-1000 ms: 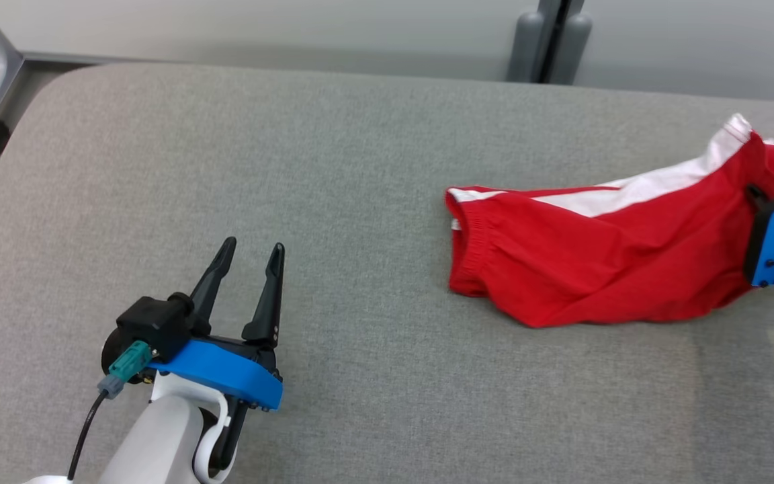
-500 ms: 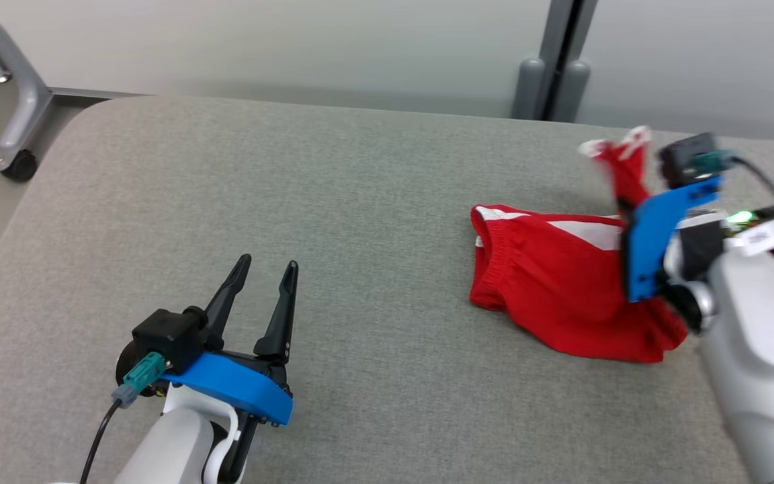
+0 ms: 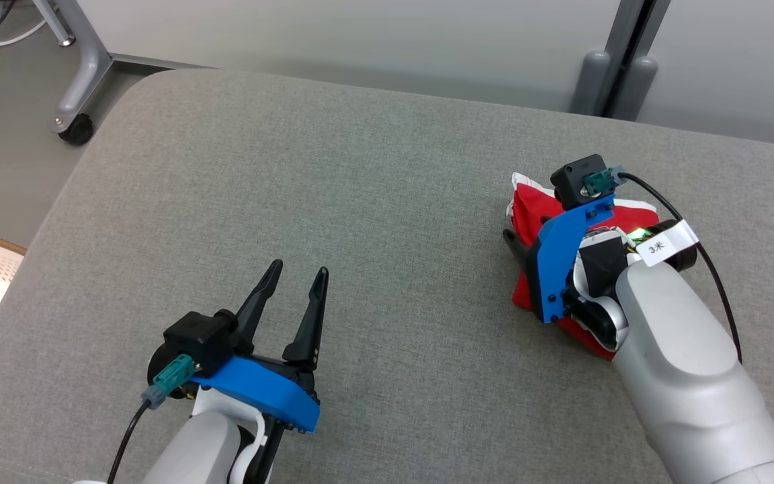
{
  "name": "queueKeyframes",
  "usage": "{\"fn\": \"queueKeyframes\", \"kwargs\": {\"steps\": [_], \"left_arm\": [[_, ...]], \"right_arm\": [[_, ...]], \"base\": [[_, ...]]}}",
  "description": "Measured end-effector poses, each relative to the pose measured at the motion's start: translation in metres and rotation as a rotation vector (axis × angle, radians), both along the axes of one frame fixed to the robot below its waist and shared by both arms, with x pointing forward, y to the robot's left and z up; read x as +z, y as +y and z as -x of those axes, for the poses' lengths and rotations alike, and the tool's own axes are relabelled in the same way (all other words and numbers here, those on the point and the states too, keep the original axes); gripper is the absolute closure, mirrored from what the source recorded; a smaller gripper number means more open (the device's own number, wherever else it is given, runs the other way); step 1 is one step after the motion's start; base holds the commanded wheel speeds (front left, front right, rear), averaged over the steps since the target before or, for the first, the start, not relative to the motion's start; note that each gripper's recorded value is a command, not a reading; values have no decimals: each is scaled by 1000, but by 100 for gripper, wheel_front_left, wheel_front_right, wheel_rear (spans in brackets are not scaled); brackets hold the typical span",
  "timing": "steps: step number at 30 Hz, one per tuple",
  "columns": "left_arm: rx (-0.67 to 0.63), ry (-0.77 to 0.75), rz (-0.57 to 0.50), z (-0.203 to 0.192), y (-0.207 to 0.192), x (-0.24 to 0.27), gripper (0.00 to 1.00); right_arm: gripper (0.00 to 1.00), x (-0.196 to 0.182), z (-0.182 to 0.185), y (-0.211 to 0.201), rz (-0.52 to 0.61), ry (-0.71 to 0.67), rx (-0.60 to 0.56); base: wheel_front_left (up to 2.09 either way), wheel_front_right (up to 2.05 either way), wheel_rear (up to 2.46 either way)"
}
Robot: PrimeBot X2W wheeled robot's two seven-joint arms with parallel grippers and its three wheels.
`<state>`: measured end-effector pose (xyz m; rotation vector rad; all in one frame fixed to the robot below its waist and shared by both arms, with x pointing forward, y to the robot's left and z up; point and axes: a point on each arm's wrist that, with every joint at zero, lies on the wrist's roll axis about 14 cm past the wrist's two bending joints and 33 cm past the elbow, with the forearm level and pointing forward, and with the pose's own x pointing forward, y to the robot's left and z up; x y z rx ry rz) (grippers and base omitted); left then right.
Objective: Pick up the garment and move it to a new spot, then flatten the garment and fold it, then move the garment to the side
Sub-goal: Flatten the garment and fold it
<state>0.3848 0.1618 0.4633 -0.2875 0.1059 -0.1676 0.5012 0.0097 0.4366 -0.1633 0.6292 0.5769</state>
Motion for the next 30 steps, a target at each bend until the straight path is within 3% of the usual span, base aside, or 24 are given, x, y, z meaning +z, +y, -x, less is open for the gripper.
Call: {"fn": "queueKeyframes", "kwargs": {"steps": [4,8,12,15,16,17,18,19,25,30], "left_arm": [[-3,1,3,-1,-2,0,0],[-19,-11,5,-3,-7,4,0],[-38,-25,1,-6,-11,8,0],[-45,-27,2,-11,-13,8,0],[-49,-25,2,-12,-14,7,0],[-53,-22,1,-12,-16,6,0],[-57,-19,0,-13,-17,4,0],[-61,-17,-2,-14,-18,3,0],[-68,-7,-11,-15,-18,0,0],[-72,-4,-21,-15,-16,-1,0]], "right_arm": [[0,31,-12,-1,-99,-88,-27],[0,61,-31,-47,-140,-212,-133],[0,48,-23,-127,-48,-240,-281],[0,38,-15,-151,-14,-250,-328],[8,33,-12,-154,0,-249,-333],[45,27,-9,-155,11,-250,-331],[96,22,-7,-153,17,-255,-327],[100,17,-5,-148,19,-255,-315],[100,-23,24,-84,6,-139,-177],[100,-29,49,-32,-24,-115,-23]], "base": [[0,0,0],[0,0,0],[0,0,0],[0,0,0],[0,0,0],[0,0,0],[0,0,0],[0,0,0],[0,0,0],[0,0,0]]}}
